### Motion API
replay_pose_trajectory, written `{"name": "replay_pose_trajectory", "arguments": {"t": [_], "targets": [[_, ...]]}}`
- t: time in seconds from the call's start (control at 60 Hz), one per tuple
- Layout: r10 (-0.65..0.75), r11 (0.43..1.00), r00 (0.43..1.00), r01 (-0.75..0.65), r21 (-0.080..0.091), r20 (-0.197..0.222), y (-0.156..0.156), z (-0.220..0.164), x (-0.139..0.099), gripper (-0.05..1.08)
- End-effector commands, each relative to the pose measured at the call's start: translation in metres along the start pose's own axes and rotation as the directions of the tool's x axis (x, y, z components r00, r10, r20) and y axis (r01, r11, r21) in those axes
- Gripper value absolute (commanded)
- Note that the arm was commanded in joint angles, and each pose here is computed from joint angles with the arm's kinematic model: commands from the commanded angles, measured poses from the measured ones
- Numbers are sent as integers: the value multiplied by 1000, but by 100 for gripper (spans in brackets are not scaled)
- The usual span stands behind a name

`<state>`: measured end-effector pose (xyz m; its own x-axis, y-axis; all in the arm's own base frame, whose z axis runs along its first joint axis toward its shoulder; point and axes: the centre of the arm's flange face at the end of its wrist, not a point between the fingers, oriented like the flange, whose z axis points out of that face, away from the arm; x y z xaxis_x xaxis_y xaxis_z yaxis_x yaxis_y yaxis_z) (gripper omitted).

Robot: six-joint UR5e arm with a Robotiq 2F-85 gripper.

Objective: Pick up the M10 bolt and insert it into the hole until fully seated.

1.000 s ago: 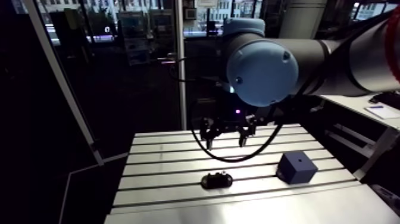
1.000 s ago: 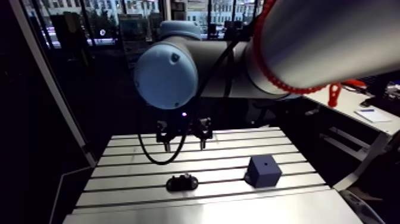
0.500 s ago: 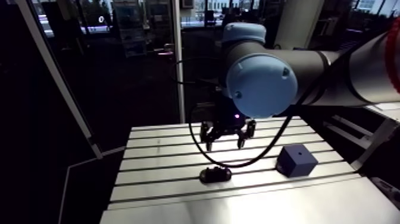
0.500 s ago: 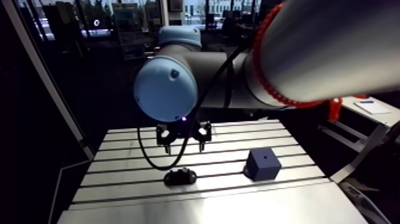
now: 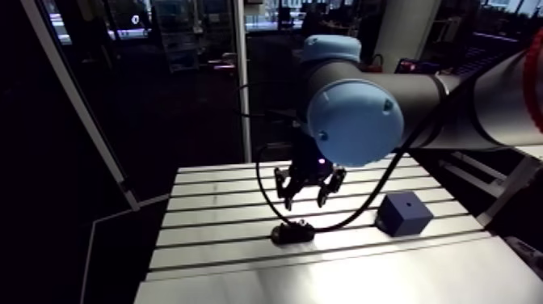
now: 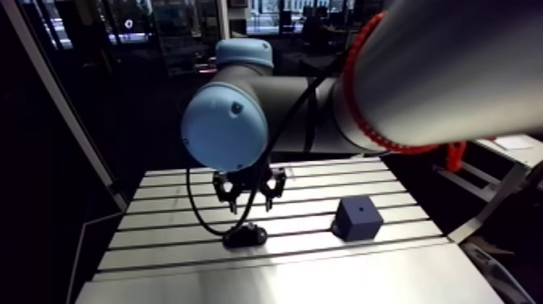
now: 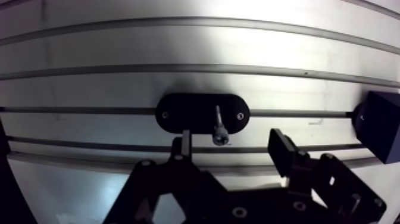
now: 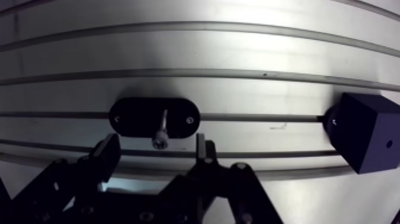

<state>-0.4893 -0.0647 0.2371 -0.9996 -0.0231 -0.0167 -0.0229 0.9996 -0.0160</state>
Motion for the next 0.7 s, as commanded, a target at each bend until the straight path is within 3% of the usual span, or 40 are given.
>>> {"name": "replay_pose_trajectory", "arguments": {"t": [0.017, 0.367, 0.7], "targets": [[-2, 1000, 1000, 2, -3, -10, 0, 6, -1, 36], [-2, 1000, 1000, 2, -2, 8, 0, 15, -4, 46], [-2, 1000, 1000, 2, 0, 17, 0, 20, -4, 48]]}}
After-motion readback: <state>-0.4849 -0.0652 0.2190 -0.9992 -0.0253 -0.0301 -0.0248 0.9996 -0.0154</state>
